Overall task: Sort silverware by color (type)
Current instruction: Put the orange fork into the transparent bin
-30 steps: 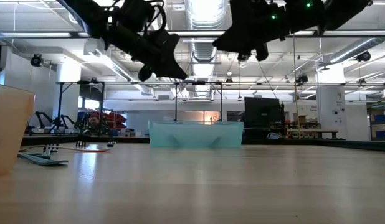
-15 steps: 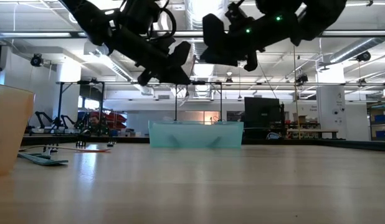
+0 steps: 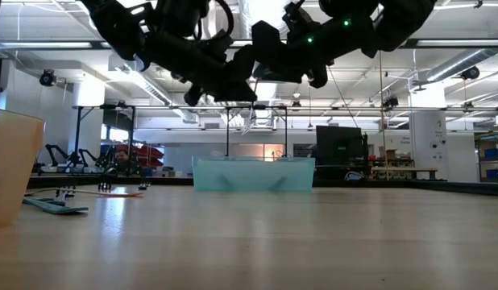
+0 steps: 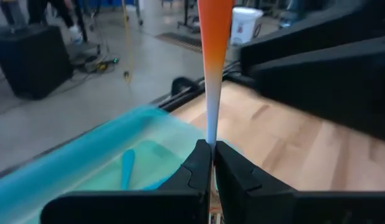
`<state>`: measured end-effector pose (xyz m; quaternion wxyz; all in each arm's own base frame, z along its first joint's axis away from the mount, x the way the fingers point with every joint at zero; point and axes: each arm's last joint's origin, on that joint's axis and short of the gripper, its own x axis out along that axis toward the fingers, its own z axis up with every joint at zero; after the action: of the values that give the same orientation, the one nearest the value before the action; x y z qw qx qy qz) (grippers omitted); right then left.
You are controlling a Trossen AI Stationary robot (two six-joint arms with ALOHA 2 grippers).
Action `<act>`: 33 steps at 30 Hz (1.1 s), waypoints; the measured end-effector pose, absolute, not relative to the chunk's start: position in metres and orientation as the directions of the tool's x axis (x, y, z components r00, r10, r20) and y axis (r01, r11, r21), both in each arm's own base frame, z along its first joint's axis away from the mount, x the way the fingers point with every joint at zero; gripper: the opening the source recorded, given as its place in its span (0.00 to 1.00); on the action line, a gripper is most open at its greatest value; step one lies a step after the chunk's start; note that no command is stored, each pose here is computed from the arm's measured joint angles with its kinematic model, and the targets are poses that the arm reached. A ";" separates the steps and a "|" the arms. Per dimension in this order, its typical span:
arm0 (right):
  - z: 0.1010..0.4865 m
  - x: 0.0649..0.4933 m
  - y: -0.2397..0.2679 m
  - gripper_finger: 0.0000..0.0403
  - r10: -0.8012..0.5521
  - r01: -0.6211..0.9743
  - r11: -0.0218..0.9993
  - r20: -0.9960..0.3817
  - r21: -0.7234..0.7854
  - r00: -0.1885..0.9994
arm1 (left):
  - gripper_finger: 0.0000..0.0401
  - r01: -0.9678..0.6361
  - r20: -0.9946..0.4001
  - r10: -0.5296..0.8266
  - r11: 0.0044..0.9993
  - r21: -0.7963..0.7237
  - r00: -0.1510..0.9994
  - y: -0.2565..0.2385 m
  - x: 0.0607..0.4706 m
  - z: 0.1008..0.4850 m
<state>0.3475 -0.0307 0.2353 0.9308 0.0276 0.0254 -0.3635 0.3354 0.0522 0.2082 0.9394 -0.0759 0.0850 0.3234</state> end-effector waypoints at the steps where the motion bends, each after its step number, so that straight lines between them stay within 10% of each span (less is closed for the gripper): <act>1: 0.235 0.347 -0.031 0.23 -0.676 0.679 0.734 -0.067 0.033 0.734 | 0.00 -0.618 -0.194 0.596 0.782 -0.076 0.779 0.050 0.336 0.210; 33: 0.236 0.349 -0.031 0.13 -0.663 0.665 0.746 -0.066 0.019 0.746 | 0.00 -0.581 -0.170 0.572 0.814 -0.010 0.803 0.034 0.338 0.212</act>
<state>0.3485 -0.0311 0.2360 0.9341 0.0206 0.0275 -0.3554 0.3383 0.0339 0.2122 0.9489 -0.0307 0.0795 0.3038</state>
